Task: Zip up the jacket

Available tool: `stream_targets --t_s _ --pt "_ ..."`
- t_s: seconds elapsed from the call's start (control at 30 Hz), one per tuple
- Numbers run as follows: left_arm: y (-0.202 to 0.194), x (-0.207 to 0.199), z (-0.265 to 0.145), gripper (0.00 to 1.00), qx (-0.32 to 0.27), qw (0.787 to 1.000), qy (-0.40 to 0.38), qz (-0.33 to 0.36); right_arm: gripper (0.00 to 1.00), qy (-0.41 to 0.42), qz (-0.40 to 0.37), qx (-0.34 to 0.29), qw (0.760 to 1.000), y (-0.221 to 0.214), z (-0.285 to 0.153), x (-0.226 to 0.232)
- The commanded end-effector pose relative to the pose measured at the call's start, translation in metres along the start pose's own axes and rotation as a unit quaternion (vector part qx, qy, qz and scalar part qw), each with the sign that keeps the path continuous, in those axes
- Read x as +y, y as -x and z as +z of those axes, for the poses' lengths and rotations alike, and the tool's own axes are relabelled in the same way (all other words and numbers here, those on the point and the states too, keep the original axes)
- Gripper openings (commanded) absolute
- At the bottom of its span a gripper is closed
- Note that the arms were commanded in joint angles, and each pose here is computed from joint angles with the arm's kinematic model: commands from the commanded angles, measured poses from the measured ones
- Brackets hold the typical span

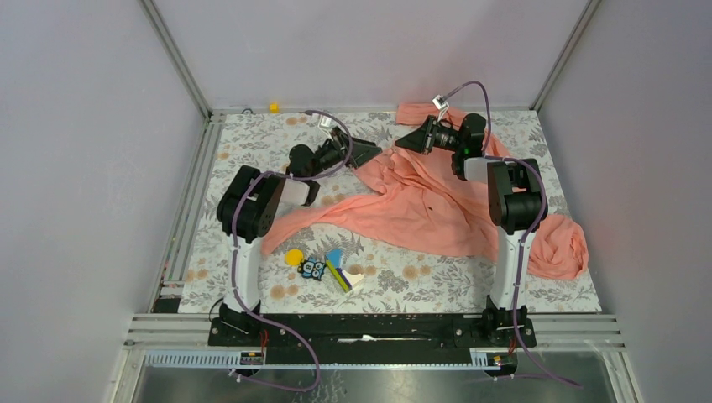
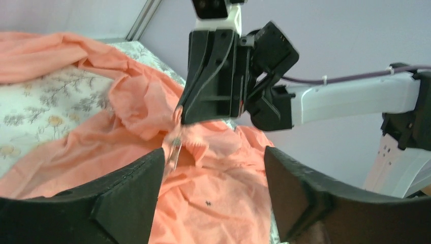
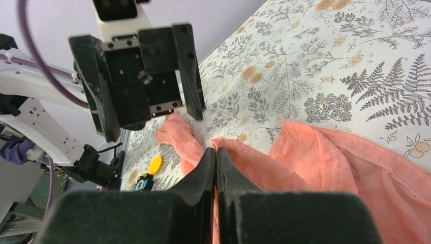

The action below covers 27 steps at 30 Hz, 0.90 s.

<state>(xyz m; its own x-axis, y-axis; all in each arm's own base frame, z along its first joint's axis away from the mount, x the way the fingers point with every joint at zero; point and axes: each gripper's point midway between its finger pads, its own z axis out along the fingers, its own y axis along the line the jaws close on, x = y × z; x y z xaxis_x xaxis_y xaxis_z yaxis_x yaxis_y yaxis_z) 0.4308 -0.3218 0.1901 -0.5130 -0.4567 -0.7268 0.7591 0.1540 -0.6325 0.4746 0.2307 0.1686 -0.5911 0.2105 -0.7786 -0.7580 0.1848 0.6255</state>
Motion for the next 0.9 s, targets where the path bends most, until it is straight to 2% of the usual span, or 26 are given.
stream_targets --t_s 0.0,0.03,0.1,0.27,0.33,0.43,0.5,0.7,0.87 --pt "0.041 -0.012 0.033 0.66 0.001 0.998 -0.015 0.066 0.0 0.009 -0.046 -0.005 0.999 0.014 0.004 0.014" --pt "0.039 -0.008 0.039 0.6 0.021 0.997 -0.015 0.066 0.0 0.008 -0.047 -0.006 0.999 0.015 0.004 0.015" --pt "0.04 -0.01 0.044 0.58 0.038 0.995 -0.041 0.084 0.0 0.006 -0.048 -0.007 0.999 0.016 0.004 0.015" --pt "0.038 0.002 0.045 0.44 0.042 0.993 -0.07 0.085 0.0 0.007 -0.046 -0.008 0.999 0.017 0.004 0.017" --pt "0.033 0.008 0.049 0.45 0.052 0.993 -0.085 0.063 0.0 0.006 -0.046 -0.009 0.999 0.017 0.004 0.016" --pt "0.022 0.005 0.047 0.59 0.05 0.99 -0.12 0.052 0.0 0.005 -0.044 -0.008 0.999 0.017 0.004 0.015" --pt "0.018 0.007 0.047 0.62 0.051 0.99 -0.126 0.048 0.0 0.004 -0.044 -0.007 0.999 0.016 0.004 0.015" --pt "0.003 0.007 0.045 0.57 0.075 0.986 -0.146 0.032 0.0 -0.006 -0.043 -0.005 0.999 0.015 0.004 0.012" --pt "-0.003 0.011 0.05 0.46 0.075 0.987 -0.138 0.032 0.0 -0.007 -0.045 -0.006 0.999 0.015 0.003 0.015"
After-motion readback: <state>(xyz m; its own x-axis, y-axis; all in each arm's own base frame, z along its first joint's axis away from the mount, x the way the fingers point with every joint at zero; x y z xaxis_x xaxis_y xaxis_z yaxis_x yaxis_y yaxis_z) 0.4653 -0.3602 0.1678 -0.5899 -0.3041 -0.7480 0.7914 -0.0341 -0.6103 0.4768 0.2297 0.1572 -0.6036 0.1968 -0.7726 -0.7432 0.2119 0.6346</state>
